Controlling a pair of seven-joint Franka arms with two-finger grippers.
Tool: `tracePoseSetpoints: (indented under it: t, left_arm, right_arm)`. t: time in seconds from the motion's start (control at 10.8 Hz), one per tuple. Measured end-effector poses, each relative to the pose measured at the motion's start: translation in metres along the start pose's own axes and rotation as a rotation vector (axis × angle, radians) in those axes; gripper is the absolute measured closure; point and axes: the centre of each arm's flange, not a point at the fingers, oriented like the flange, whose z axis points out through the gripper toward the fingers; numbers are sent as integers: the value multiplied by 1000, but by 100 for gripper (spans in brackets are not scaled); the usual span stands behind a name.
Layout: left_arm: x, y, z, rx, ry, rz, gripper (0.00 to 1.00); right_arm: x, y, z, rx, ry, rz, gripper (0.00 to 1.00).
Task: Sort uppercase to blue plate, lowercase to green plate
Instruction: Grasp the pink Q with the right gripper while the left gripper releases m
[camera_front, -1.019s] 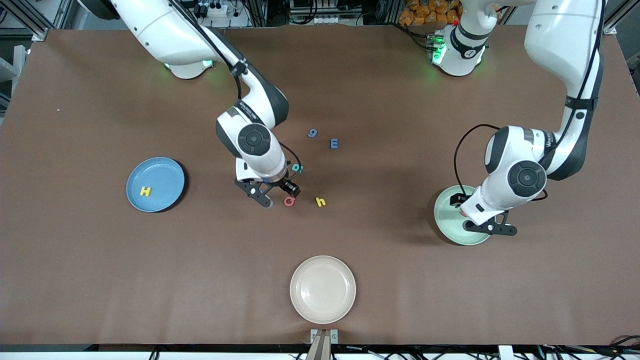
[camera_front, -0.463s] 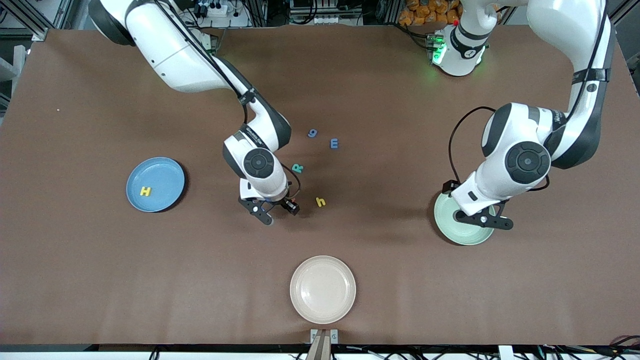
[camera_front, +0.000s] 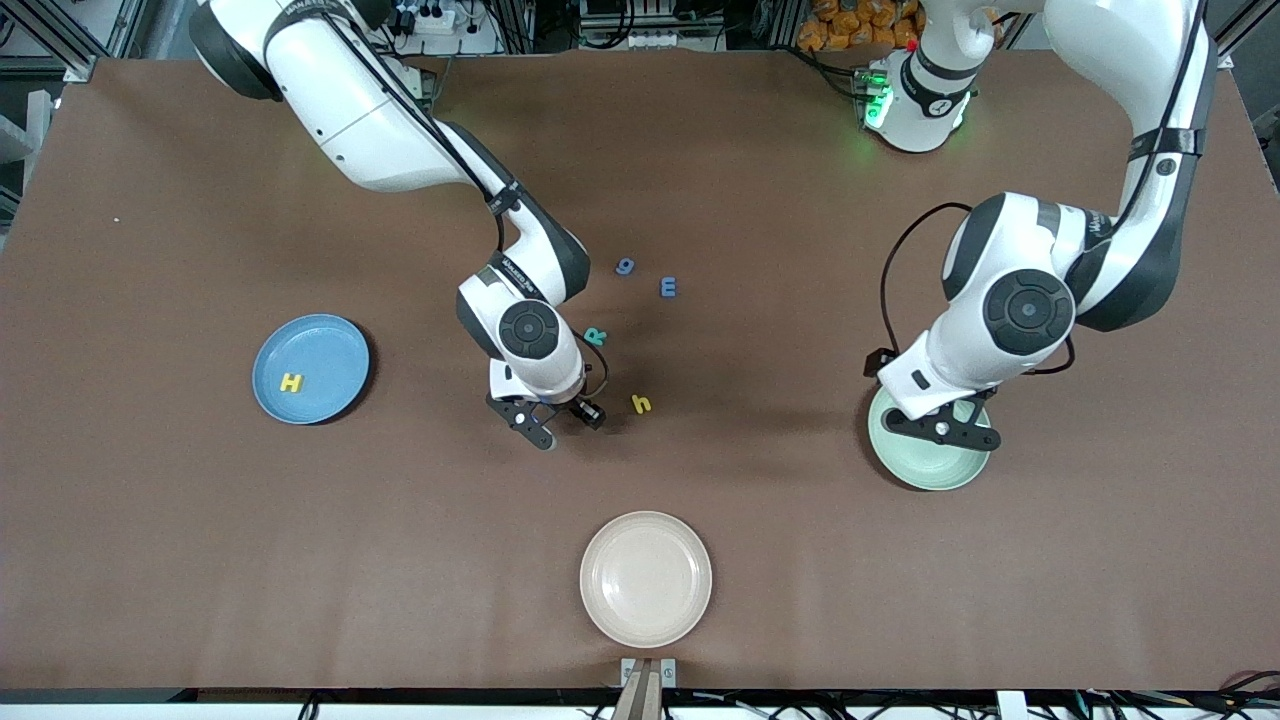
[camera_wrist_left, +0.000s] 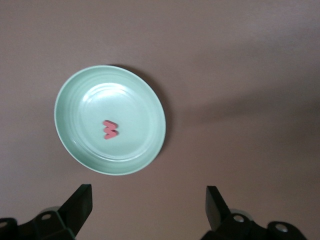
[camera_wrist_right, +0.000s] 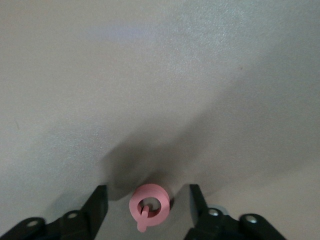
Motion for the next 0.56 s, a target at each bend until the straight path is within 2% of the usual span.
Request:
tracePoseSetpoints:
  t: [0.37, 0.56]
  left_arm:
    - [-15, 60, -35, -24, -10, -106, 0]
    - [-25, 83, -39, -56, -42, -167, 0]
  right_arm:
    - [-3, 0, 4, -6, -3, -3, 32]
    - [-7, 0, 6, -9, -4, -8, 34]
